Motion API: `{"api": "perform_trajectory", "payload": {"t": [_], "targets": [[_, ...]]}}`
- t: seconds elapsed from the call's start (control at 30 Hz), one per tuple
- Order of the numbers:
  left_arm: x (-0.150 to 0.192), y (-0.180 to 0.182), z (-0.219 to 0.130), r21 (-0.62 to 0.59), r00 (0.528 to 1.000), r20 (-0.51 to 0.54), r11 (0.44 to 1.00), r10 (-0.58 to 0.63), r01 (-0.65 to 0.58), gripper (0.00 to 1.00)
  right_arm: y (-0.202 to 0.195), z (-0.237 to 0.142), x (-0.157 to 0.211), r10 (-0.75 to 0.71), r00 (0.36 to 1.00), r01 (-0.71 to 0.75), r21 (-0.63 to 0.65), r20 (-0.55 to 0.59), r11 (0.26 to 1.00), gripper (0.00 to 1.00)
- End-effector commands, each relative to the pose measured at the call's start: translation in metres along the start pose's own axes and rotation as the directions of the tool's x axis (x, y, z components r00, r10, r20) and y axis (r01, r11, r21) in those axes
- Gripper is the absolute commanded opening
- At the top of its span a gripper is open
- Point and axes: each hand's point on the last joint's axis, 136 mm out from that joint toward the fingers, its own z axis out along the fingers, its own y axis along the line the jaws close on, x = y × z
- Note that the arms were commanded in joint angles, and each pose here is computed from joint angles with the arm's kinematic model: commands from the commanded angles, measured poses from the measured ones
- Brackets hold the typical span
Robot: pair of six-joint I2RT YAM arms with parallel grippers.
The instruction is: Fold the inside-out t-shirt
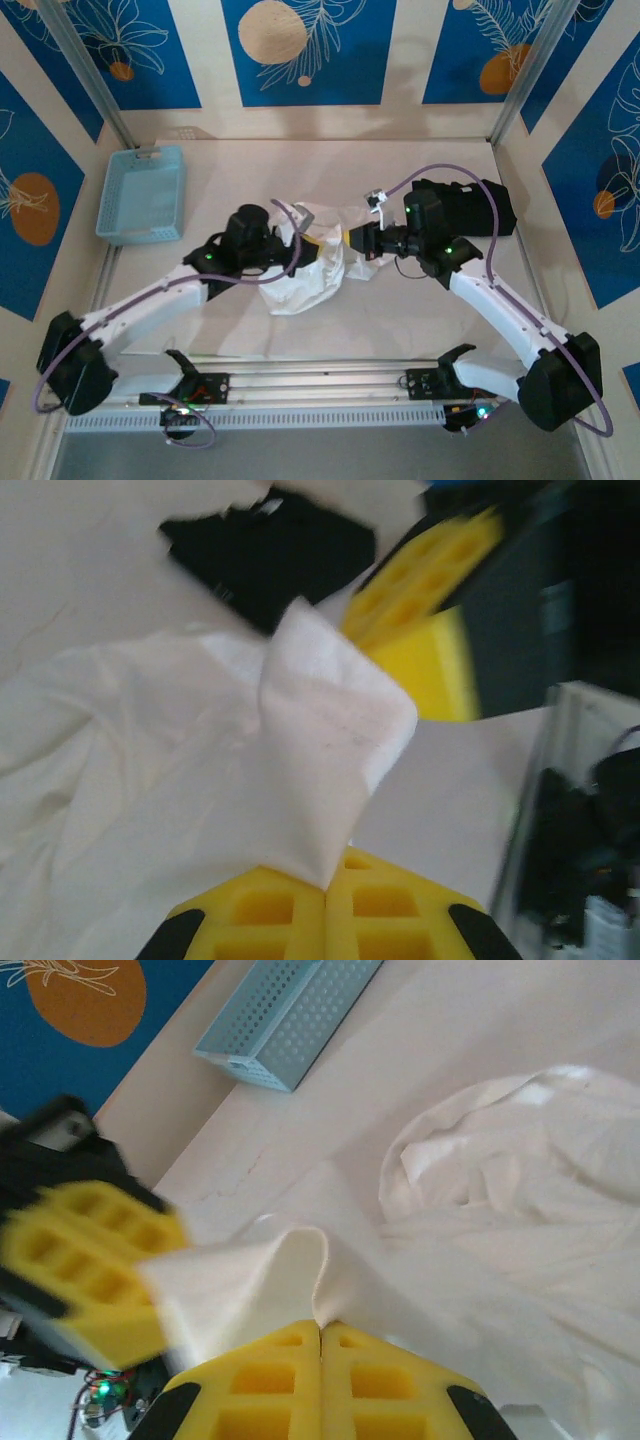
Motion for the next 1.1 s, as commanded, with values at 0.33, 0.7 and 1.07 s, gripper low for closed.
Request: {"api": "perform_trajectory", "payload": {"t": [0.33,0.7,1.07], "targets": [[-0.023,-0.025,-0.061,0.159,0.992,0.123,0.987,-0.008,-0.011,0.0,-0.004,-0.004,-0.01,-0.032,0.999,0.035,0.106,-0.037,0.994,0.0],[-0.025,-0.009,-0.057,0.082,0.991,0.126,0.996,-0.045,0.035,0.0,-0.009,-0.02,0.005,-0.176,0.972,0.214,0.285,-0.152,0.934,0.32],[-0.027,-0.001,-0.056,0.044,0.991,0.126,0.998,-0.054,0.048,0.0,0.11,0.002,0.056,-0.594,0.803,0.578,-0.18,-0.05,0.796,0.33]]}}
